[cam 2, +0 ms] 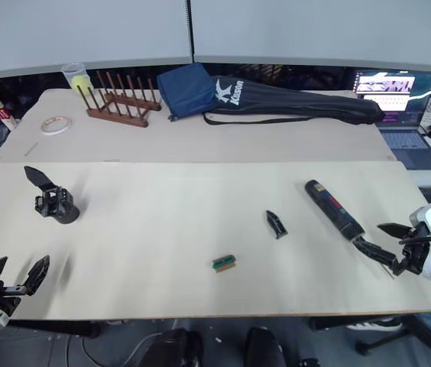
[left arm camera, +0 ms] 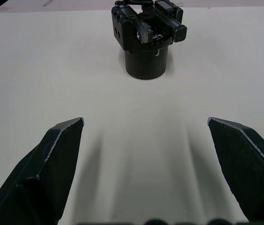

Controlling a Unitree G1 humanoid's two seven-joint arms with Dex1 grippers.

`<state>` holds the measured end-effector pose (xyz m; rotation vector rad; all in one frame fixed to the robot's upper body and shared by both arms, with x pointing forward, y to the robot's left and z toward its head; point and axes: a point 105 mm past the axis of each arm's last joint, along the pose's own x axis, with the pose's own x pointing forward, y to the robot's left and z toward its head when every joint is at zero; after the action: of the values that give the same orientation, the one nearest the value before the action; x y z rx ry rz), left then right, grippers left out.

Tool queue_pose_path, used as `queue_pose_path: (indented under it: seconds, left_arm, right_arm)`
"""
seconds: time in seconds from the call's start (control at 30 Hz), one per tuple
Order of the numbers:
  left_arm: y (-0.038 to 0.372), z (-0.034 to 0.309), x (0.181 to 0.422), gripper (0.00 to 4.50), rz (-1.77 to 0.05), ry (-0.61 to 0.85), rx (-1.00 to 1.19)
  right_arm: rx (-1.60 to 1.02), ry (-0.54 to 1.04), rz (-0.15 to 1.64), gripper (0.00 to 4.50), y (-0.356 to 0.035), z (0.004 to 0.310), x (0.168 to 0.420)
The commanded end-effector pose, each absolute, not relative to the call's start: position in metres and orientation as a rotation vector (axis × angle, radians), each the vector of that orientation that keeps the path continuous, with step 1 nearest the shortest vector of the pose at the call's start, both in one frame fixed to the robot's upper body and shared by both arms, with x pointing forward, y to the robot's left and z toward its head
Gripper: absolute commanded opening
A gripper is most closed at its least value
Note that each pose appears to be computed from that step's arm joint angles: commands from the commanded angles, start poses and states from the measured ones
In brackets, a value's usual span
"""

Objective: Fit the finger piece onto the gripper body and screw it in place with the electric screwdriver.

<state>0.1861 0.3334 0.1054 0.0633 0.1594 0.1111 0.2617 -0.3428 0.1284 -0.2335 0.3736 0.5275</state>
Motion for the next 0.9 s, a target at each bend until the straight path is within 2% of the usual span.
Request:
queue_pose_path:
  seconds: [0.03,0.2,0.37,0.53,0.77,0.9]
  left_arm:
    - [0.332,0.119,0.192,4.5,0.094,0.116,0.112]
    - [0.337,0.117,0.208,4.5,0.111,0.117,0.126]
    - [0.351,0.119,0.227,4.5,0.164,0.095,0.138]
    - [0.351,0.117,0.25,4.5,0.153,0.066,0.101]
    - [0.344,0.109,0.289,4.5,0.111,0.053,0.086]
    - [0.343,0.107,0.301,4.5,0.108,0.052,0.081]
  right_arm:
    - [-0.309,0.284,0.569,4.48,-0.332,0.156,0.269]
    - [-0.393,0.147,0.792,4.48,-0.267,0.191,0.287]
    - [-0.385,0.082,1.077,4.48,-0.203,0.21,0.277]
    - [-0.38,0.017,1.239,4.48,-0.162,0.222,0.27]
    - [-0.338,-0.027,1.327,4.48,-0.133,0.226,0.263]
    - [-0.332,-0.027,1.329,4.48,-0.129,0.224,0.262]
